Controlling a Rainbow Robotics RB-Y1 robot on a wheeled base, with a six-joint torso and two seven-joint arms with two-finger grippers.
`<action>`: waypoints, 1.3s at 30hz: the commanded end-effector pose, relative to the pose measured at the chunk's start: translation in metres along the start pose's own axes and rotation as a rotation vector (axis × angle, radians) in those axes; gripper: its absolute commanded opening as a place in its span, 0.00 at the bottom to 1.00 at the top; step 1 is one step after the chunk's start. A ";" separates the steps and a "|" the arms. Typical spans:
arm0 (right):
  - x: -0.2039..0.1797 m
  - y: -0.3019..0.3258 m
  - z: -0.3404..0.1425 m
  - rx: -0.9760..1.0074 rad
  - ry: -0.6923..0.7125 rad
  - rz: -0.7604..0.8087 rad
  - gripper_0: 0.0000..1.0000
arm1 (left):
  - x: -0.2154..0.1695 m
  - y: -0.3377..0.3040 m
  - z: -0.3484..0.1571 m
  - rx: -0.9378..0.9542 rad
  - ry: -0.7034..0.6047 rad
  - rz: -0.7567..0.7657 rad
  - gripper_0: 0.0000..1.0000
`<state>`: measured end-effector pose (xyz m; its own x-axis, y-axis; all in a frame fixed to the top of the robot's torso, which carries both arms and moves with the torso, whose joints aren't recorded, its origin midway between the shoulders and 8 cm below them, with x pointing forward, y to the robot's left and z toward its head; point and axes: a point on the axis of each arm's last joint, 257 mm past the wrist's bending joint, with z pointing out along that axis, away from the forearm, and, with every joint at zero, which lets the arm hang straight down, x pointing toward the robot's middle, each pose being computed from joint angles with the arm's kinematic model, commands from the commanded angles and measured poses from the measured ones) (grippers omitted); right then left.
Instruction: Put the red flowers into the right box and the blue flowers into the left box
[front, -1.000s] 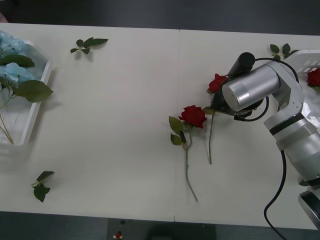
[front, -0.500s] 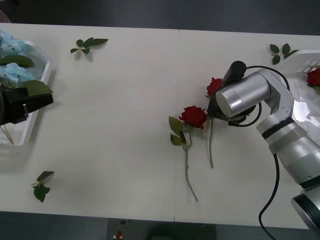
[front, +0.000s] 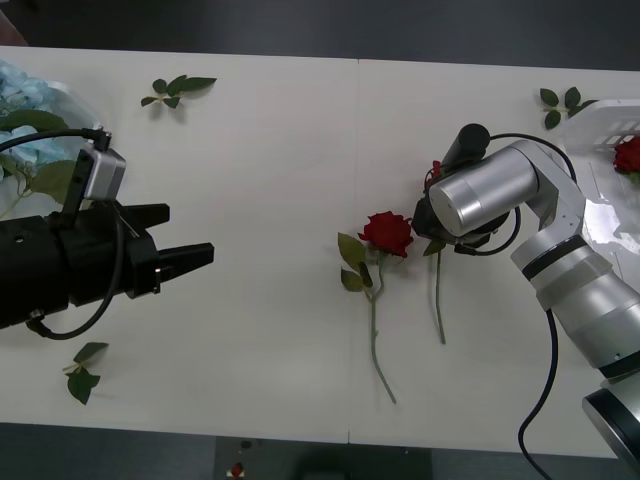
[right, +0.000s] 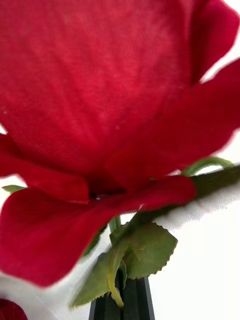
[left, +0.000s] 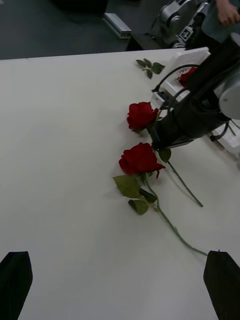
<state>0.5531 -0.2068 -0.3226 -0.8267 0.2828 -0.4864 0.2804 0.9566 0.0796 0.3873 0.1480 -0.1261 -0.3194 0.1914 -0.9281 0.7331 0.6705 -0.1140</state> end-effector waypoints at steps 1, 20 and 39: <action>-0.009 0.011 -0.007 -0.018 -0.012 0.060 0.00 | -0.020 -0.024 0.006 0.061 -0.045 0.091 1.00; -0.069 -0.041 -0.093 0.062 -0.066 0.057 0.00 | -0.042 -0.044 0.011 0.163 -0.065 0.158 1.00; -0.151 -0.249 -0.224 0.229 -0.272 0.288 0.00 | -0.043 -0.042 0.015 0.298 -0.081 0.132 1.00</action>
<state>0.5050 -0.4415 -0.0929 -0.5921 0.4936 -0.6370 0.5820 0.8087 0.0857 0.3882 0.1115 -0.0941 -0.2174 0.1723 -0.9608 0.8888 0.4418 -0.1219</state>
